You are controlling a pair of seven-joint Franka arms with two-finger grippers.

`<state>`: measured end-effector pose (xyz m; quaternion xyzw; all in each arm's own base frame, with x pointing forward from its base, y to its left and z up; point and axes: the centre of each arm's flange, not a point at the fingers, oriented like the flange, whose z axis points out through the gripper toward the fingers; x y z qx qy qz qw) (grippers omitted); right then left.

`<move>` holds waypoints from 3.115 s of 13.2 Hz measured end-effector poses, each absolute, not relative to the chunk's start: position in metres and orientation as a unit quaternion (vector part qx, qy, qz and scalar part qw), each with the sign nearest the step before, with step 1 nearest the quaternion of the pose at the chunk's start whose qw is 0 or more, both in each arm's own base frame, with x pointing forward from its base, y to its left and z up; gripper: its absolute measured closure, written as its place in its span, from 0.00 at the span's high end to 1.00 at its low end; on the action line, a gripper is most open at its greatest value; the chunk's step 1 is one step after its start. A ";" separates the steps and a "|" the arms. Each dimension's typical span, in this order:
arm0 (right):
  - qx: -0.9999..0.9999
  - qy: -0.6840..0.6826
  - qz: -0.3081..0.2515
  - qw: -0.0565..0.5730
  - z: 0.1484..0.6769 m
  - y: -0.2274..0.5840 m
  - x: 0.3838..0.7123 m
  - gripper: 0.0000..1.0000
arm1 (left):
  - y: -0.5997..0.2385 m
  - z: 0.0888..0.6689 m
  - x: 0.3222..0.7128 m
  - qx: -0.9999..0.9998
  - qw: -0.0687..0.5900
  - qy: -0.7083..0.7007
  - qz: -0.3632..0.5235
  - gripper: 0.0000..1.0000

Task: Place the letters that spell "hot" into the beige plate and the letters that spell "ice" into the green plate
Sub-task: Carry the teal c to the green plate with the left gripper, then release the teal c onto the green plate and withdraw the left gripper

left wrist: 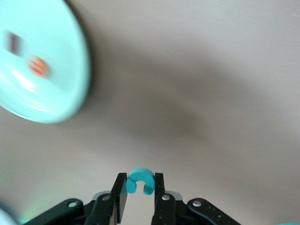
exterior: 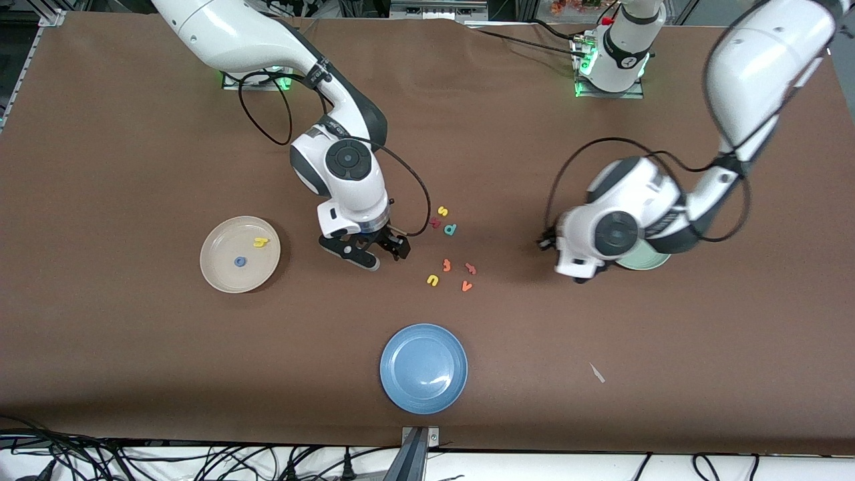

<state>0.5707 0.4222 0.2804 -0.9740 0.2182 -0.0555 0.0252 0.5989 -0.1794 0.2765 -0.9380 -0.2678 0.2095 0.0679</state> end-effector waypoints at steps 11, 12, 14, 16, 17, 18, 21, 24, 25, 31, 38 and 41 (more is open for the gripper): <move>-0.983 0.165 -0.063 0.056 0.291 0.466 0.565 0.98 | -0.051 0.196 0.562 -0.951 0.071 -0.158 0.257 0.63; -0.983 0.161 -0.067 0.065 0.294 0.475 0.564 0.98 | -0.042 0.197 0.563 -0.950 0.069 -0.165 0.257 0.74; -0.983 0.154 -0.071 0.076 0.296 0.488 0.561 0.98 | -0.015 0.204 0.570 -0.949 0.059 -0.182 0.251 0.96; -0.985 0.140 -0.074 0.066 0.284 0.495 0.555 0.98 | 0.004 0.230 0.583 -0.948 0.052 -0.197 0.244 1.00; -0.988 0.126 -0.076 0.054 0.267 0.498 0.551 0.97 | 0.008 0.256 0.593 -0.948 0.053 -0.199 0.242 1.00; -0.989 0.111 -0.083 0.047 0.245 0.504 0.546 0.97 | 0.012 0.291 0.605 -0.949 0.049 -0.205 0.235 1.00; -0.992 0.075 -0.092 0.050 0.189 0.525 0.536 0.96 | 0.035 0.368 0.635 -0.960 0.011 -0.201 0.195 0.97; -0.991 0.062 -0.098 0.061 0.196 0.548 0.524 0.94 | 0.077 0.409 0.657 -0.973 -0.004 -0.184 0.143 0.90; -0.991 0.059 -0.101 0.066 0.201 0.554 0.522 0.93 | 0.092 0.417 0.661 -0.979 0.015 -0.160 0.123 0.90; -0.988 0.040 -0.124 0.079 0.210 0.561 0.528 0.89 | 0.111 0.428 0.667 -0.989 0.087 -0.075 0.093 0.99; -0.987 -0.003 -0.147 0.071 0.191 0.548 0.560 0.83 | 0.082 0.463 0.663 -0.989 0.111 -0.053 0.081 1.00; -0.987 -0.006 -0.144 0.069 0.185 0.550 0.557 0.78 | 0.024 0.475 0.667 -0.992 0.109 -0.017 0.068 1.00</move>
